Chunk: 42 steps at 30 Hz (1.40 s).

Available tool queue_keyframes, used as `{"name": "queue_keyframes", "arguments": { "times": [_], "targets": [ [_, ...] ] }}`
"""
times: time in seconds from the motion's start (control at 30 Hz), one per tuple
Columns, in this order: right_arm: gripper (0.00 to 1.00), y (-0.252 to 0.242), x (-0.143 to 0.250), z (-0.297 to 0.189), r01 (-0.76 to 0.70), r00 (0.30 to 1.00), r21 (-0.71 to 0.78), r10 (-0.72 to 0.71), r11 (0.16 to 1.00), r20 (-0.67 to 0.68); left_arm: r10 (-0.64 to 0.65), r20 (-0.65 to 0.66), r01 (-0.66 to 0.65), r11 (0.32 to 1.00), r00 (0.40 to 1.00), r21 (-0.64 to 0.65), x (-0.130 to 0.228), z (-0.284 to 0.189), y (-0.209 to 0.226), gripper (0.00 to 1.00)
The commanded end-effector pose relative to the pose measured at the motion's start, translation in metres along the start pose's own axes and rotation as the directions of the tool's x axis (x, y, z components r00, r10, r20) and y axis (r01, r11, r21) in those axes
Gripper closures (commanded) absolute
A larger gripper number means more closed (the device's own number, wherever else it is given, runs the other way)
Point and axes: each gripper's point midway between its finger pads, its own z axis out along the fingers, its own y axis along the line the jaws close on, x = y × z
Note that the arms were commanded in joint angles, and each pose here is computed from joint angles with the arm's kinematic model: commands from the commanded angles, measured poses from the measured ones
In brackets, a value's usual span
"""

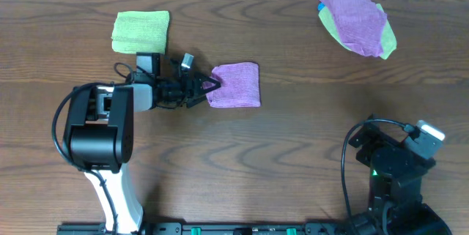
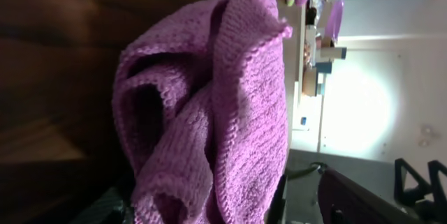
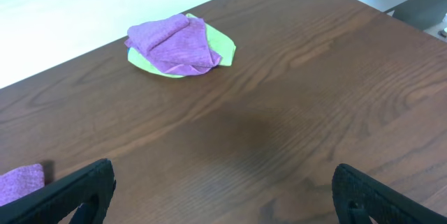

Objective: Fold the cloth
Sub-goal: 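Grasp the left edge of the folded pink bundle with the left gripper, then carry the pink bundle left and forward over the green cloth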

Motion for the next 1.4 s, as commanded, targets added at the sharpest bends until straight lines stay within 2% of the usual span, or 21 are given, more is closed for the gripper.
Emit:
{"name": "queue_keyframes", "arguments": {
  "times": [0.0, 0.13, 0.2, 0.27, 0.3, 0.37, 0.43, 0.7, 1.0, 1.2, 1.37],
  "targets": [
    [0.01, -0.003, -0.002, 0.0, -0.019, 1.0, 0.015, 0.019, 1.0, 0.009, -0.027, -0.013, 0.026, 0.996, 1.0, -0.082, 0.01, 0.014, 0.027, 0.2],
    [0.01, -0.003, -0.002, 0.0, -0.018, 1.0, 0.015, 0.018, 1.0, 0.009, -0.02, -0.006, 0.019, 0.994, 1.0, -0.106, 0.008, 0.015, 0.031, 0.27],
    [0.01, -0.003, -0.002, 0.0, -0.018, 1.0, 0.015, 0.018, 1.0, 0.009, -0.019, 0.004, 0.02, 0.992, 1.0, -0.126, 0.006, 0.015, 0.034, 0.48],
    [0.01, -0.003, -0.002, 0.0, -0.019, 1.0, 0.015, 0.019, 1.0, 0.009, -0.018, 0.011, 0.019, 0.99, 1.0, -0.141, 0.005, 0.015, 0.036, 0.6],
    [0.01, -0.003, -0.002, 0.0, -0.018, 1.0, 0.015, 0.018, 1.0, 0.009, -0.017, 0.013, 0.019, 0.989, 1.0, -0.145, 0.005, 0.014, 0.037, 0.63],
    [0.01, -0.003, -0.002, 0.0, -0.019, 1.0, 0.015, 0.019, 1.0, 0.009, -0.015, 0.025, 0.019, 0.985, 1.0, -0.169, 0.003, 0.014, 0.041, 0.82],
    [0.01, -0.003, -0.002, 0.0, -0.019, 1.0, 0.015, 0.019, 1.0, 0.009, -0.013, 0.032, 0.019, 0.983, 0.999, -0.182, 0.001, 0.013, 0.043, 0.94],
    [0.01, -0.003, -0.002, 0.0, -0.018, 1.0, 0.015, 0.018, 1.0, 0.009, 0.025, 0.059, -0.015, 0.986, 0.998, -0.163, -0.013, 0.014, 0.035, 0.94],
    [0.01, -0.003, -0.002, 0.0, -0.018, 1.0, 0.015, 0.018, 1.0, 0.009, 0.103, 0.05, -0.102, 0.995, 0.993, -0.02, -0.048, 0.014, -0.017, 0.94],
    [0.01, -0.003, -0.002, 0.0, -0.019, 1.0, 0.015, 0.019, 1.0, 0.009, 0.168, 0.064, -0.169, 0.985, 0.984, 0.018, -0.069, 0.012, -0.042, 0.94],
    [0.01, -0.003, -0.002, 0.0, -0.018, 1.0, 0.015, 0.018, 1.0, 0.009, 0.17, 0.062, -0.171, 0.985, 0.984, 0.023, -0.075, 0.011, -0.049, 0.94]
  ]
}}
